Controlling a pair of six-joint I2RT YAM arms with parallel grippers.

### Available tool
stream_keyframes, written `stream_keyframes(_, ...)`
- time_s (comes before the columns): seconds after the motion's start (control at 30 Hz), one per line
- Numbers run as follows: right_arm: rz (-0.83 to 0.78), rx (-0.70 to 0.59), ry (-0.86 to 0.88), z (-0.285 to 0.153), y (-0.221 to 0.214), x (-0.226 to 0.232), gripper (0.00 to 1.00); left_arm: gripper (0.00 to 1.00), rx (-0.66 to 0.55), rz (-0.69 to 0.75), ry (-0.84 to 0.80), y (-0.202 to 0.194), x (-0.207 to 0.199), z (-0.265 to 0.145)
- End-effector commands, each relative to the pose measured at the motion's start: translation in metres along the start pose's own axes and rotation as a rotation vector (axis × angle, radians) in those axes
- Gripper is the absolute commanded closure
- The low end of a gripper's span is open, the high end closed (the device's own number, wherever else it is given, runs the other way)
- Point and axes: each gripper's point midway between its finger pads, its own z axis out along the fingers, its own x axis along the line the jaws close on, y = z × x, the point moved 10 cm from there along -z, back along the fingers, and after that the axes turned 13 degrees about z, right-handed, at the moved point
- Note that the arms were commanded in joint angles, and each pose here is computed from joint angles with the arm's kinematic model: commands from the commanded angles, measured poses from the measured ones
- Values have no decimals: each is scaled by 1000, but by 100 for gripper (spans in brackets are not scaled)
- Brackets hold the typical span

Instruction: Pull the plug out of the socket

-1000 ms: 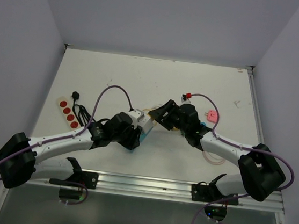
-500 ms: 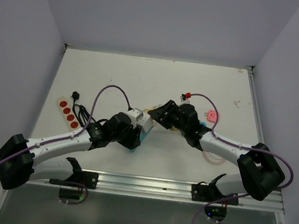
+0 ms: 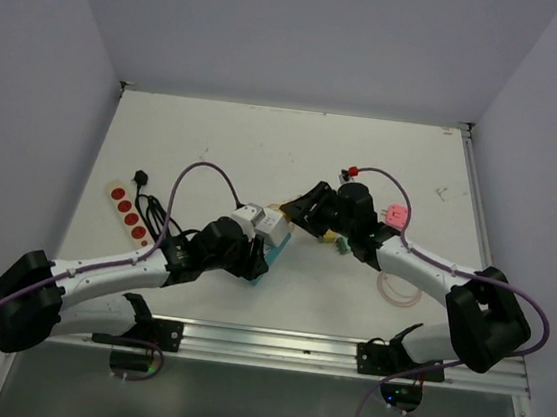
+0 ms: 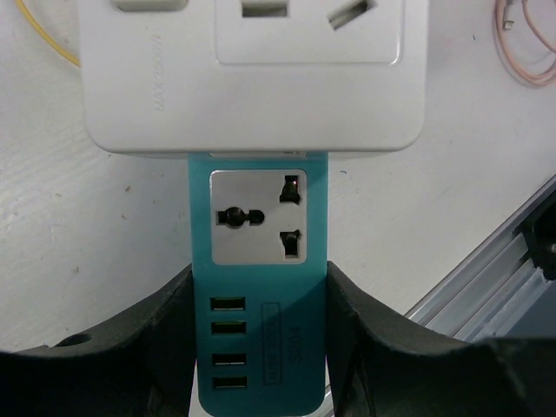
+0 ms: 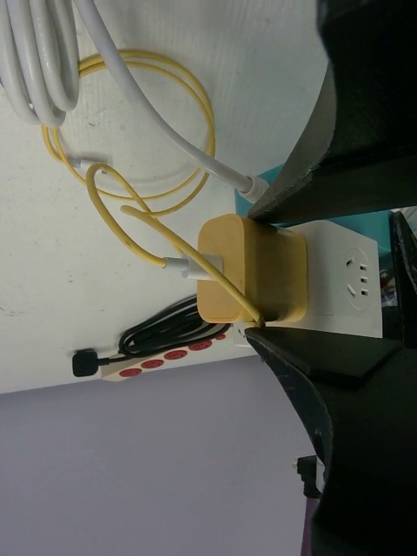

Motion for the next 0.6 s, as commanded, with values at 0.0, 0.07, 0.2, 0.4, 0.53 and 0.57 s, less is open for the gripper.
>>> stream_keyframes(0.0, -26, -316, 99, -5, 65, 37, 100, 100, 167, -10, -11, -30, -3, -2)
stream_keyframes(0.07, -31, -340, 100, -8, 74, 40, 100, 100, 197, -25, 8, -37, -2, -1)
stream_keyframes(0.2, -14, -386, 99, -13, 95, 42, 100, 100, 234, -46, 16, -50, 0, 0)
stream_keyframes(0.4, -10, -429, 101, -11, 111, 46, 100, 100, 255, -68, 17, -61, 2, -4)
stream_keyframes(0.53, -9, -437, 106, -7, 115, 47, 100, 100, 260, -75, 26, -65, 2, -6)
stream_keyframes(0.57, -8, -436, 102, -6, 115, 46, 100, 100, 257, -76, 29, -65, 2, -6)
